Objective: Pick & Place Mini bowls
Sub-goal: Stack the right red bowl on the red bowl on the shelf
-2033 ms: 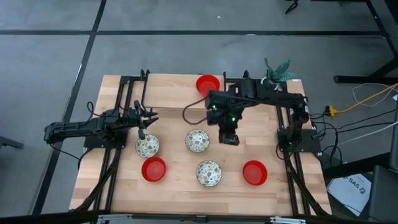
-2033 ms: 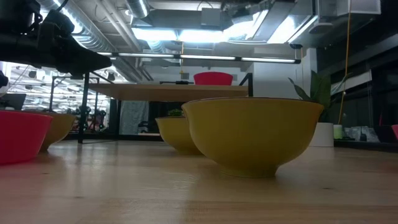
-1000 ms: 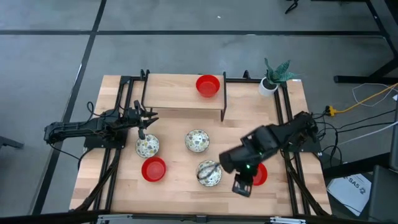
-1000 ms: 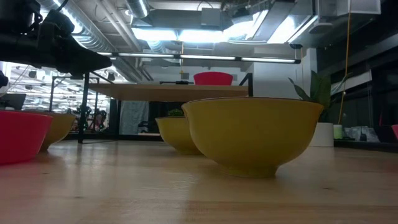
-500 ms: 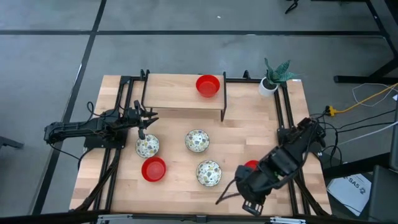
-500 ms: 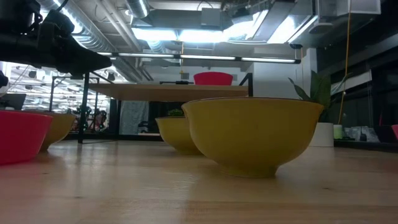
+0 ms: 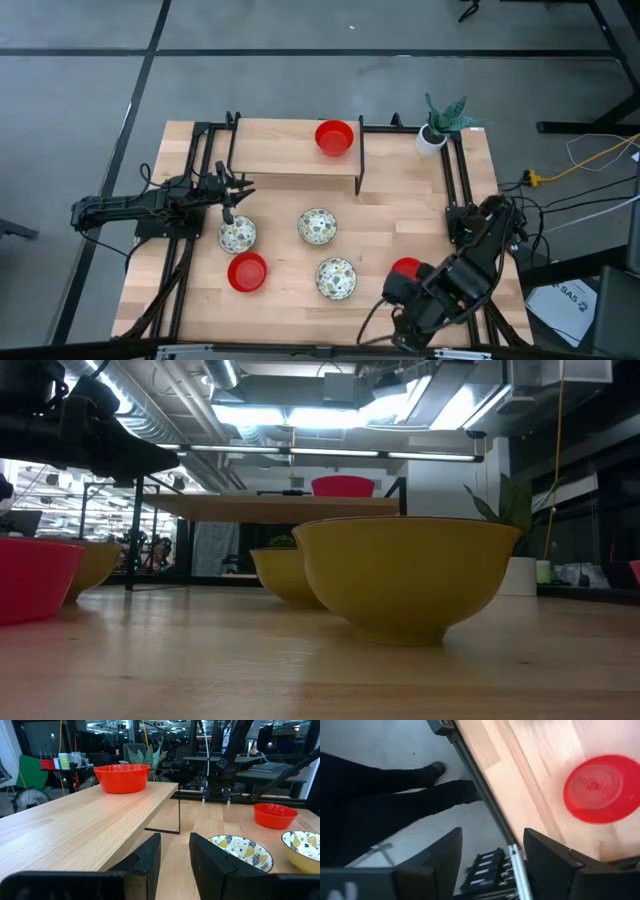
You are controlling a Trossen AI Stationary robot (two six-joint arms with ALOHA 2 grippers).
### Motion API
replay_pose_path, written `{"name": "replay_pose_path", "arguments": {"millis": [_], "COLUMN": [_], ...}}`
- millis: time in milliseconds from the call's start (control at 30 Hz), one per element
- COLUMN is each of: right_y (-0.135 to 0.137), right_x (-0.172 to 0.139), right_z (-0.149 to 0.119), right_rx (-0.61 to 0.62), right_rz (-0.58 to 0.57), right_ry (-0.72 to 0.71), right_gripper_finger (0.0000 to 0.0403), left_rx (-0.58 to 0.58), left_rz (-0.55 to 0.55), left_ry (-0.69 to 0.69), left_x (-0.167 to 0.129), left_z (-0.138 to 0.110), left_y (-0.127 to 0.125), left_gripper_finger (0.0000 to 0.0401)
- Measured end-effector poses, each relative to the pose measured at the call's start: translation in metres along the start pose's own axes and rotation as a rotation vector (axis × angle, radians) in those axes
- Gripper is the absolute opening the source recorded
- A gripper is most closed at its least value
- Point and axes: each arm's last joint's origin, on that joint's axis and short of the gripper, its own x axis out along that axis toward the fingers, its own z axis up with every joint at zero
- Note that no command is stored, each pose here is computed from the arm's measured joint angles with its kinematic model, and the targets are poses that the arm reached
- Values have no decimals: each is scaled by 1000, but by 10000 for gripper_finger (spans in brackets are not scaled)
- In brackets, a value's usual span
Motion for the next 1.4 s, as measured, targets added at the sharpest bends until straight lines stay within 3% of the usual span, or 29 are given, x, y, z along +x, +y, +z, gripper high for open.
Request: {"name": "replay_pose_path", "arguments": {"millis": [367, 633, 1200, 1400], "right_y": [17, 23, 27, 19], "right_x": [41, 48, 49, 76], "right_z": [-10, -27, -47, -49], "right_rx": [-150, -203, -205, -168], "right_rz": [-92, -126, -152, -252], "right_ry": [29, -25, -136, -93], "right_gripper_finger": [193, 168, 160, 160], "left_rx": [0, 0, 0, 0], "left_rz": [0, 0, 0, 0], "left_ry": [1, 1, 0, 0], "left_x": [0, 0, 0, 0], "left_z": [0, 0, 0, 0], "left_y": [0, 0, 0, 0], "left_gripper_finger": [98, 98, 98, 98]}}
